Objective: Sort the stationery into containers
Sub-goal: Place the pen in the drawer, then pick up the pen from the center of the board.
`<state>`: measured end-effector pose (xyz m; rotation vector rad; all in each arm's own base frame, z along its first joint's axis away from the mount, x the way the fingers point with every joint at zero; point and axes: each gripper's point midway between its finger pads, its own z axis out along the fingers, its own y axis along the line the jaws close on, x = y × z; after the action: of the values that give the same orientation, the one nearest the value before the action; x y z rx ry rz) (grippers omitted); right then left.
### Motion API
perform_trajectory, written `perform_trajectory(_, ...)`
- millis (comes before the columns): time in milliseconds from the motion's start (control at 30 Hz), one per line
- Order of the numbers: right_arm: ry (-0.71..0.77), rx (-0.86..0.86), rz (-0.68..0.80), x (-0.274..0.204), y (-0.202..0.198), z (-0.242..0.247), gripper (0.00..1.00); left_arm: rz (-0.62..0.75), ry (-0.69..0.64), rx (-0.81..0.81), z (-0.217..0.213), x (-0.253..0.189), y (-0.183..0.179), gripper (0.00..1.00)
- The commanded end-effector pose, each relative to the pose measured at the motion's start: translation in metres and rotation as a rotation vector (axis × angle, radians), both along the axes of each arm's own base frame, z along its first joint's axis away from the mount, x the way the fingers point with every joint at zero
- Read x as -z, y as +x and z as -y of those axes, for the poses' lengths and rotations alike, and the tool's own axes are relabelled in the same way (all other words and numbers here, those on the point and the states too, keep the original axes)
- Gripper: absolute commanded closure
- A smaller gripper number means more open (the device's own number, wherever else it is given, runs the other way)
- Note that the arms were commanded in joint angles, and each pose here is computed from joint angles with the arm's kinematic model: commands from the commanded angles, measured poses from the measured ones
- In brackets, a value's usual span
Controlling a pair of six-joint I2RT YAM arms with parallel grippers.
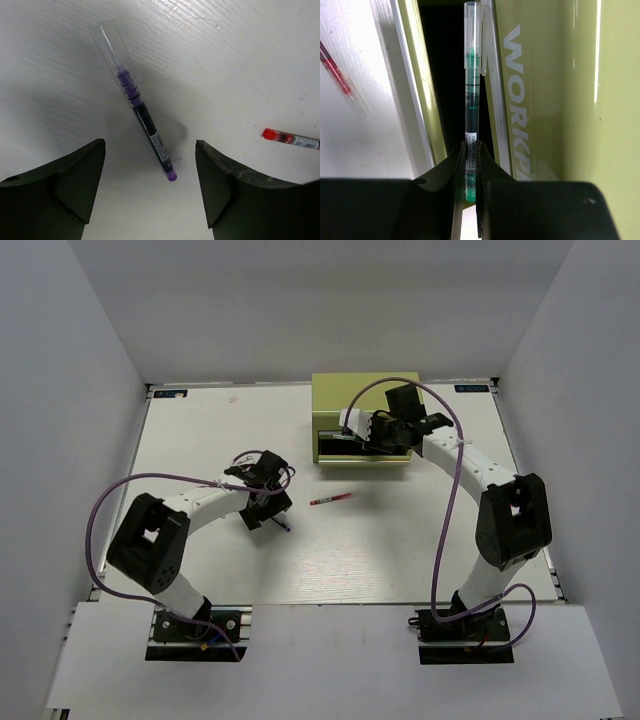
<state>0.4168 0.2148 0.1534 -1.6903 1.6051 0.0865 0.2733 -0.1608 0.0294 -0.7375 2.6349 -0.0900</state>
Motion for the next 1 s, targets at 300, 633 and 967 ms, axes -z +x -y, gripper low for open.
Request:
perform_trajectory(300,-0.026,0.027,0.003,0.013,0.015,0.003,0.91,0.014,-0.018,-0.007,0.006,-0.002,0.011,0.23)
perform_trajectory(633,-0.031,0.048,-0.017,0.022,0.013,0.005,0.59,0.007,-0.014,-0.007,0.006,0.003,0.012,0.29)
perform_trajectory(967,0.108,0.037,-0.027,-0.015,-0.006,-0.006,0.57,-0.033,-0.003,-0.013,0.005,0.020,0.006,0.54)
